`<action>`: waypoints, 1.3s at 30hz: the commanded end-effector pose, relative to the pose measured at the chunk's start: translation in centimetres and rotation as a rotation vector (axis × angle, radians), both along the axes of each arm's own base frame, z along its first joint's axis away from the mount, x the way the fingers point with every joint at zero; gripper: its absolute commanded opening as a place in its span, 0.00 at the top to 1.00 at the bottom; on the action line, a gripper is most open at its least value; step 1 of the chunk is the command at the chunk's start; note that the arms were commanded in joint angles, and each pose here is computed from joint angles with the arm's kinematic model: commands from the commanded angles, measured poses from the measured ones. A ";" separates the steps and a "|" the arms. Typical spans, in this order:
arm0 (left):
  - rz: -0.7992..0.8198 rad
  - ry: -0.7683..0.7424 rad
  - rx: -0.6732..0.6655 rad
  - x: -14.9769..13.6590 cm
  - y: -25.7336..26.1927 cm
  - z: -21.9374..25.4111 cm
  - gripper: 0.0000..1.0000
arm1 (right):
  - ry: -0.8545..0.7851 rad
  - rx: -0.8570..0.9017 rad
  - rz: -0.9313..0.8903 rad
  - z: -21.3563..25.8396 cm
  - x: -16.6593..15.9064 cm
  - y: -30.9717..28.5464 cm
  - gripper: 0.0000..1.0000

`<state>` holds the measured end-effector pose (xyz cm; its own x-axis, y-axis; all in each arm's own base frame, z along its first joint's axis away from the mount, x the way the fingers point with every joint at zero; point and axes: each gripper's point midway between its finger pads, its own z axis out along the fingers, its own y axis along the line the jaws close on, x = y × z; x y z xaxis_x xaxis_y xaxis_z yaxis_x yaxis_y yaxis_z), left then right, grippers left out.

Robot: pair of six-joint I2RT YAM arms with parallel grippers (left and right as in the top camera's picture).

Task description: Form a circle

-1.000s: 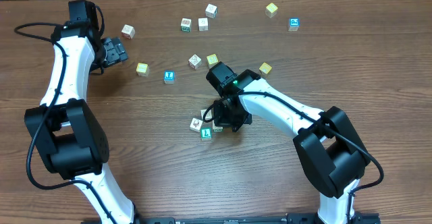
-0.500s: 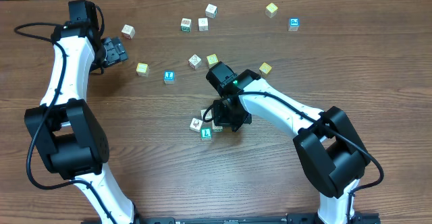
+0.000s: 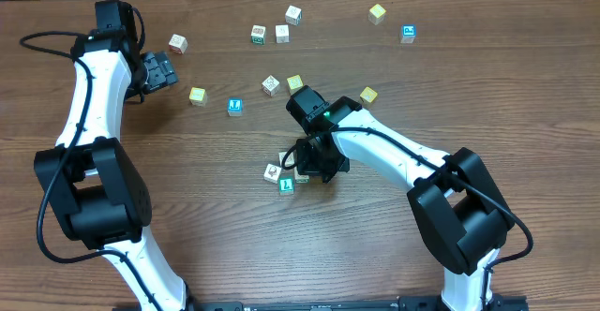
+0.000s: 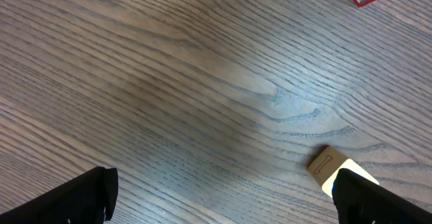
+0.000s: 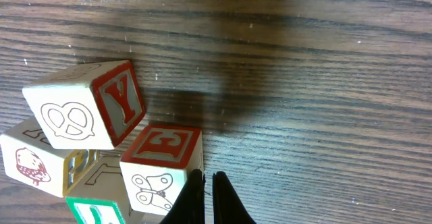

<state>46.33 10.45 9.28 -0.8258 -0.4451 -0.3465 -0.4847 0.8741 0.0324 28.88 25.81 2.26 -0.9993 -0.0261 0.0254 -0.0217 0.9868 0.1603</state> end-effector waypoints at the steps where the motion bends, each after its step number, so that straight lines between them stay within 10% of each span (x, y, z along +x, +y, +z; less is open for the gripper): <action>1: -0.013 -0.003 0.008 0.0 -0.3 0.3 0.01 | 0.001 0.001 -0.012 -0.2 0.1 0.0 0.96; 39: -0.012 -0.003 0.008 0.0 -0.2 0.3 0.00 | -0.386 0.156 0.102 6.3 1.3 13.0 0.96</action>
<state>46.33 10.45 9.28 -0.8259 -0.4447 -0.3464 -0.4844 0.8742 0.0326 29.98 38.33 8.87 -0.9403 -0.1146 -0.3203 -0.2133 0.9321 0.2926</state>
